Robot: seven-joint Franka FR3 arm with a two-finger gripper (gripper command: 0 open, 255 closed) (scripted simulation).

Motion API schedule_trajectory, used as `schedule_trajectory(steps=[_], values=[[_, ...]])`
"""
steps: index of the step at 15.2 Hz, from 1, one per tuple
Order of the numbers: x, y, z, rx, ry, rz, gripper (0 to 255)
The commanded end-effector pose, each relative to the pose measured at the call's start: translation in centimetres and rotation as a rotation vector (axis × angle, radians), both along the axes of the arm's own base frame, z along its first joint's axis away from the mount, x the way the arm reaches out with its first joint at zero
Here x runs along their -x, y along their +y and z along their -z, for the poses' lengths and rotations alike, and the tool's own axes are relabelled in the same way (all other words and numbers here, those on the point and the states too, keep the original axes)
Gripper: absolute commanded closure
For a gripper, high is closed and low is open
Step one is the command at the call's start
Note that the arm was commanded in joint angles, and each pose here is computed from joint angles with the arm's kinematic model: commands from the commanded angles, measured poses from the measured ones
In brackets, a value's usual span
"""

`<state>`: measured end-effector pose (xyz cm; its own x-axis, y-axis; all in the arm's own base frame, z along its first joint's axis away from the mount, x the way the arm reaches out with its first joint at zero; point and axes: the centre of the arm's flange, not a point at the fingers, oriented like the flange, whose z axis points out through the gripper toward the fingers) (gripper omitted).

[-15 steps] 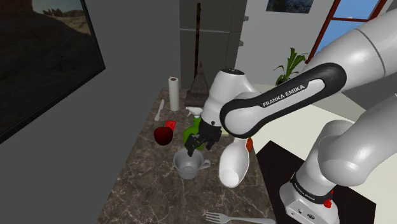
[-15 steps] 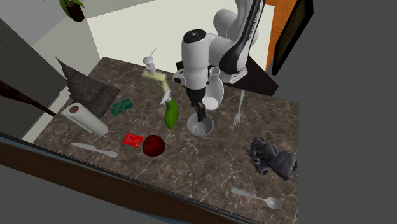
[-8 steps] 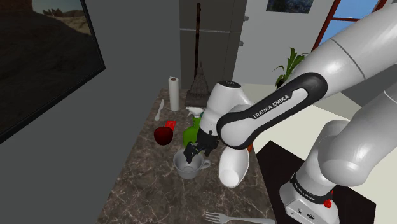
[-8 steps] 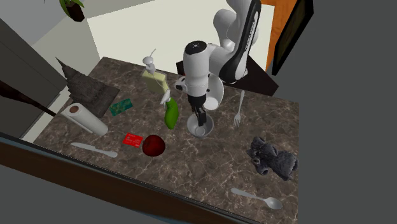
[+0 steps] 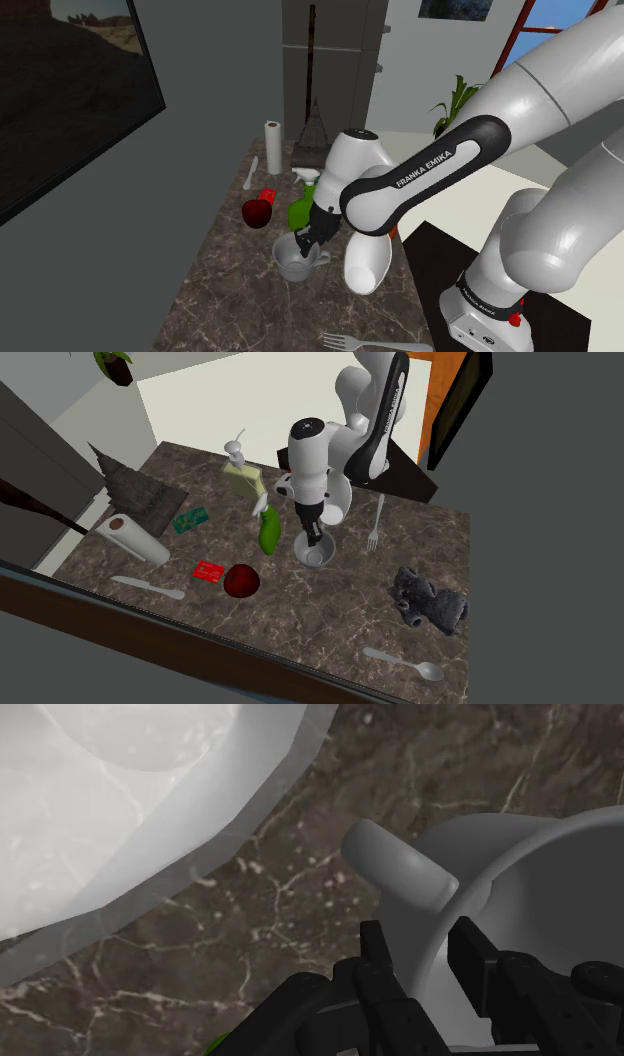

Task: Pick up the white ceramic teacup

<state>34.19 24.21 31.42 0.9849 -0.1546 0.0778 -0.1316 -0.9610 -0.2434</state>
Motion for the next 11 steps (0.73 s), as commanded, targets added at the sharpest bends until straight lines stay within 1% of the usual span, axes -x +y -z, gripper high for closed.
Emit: schedule_trajectory(steps=[1,3,11], values=[[0.0,0.0,0.0,0.0,0.001,0.0,255],[0.0,0.0,0.0,0.0,0.001,0.0,255],[0.0,0.0,-4.2,0.0,0.001,0.0,255]])
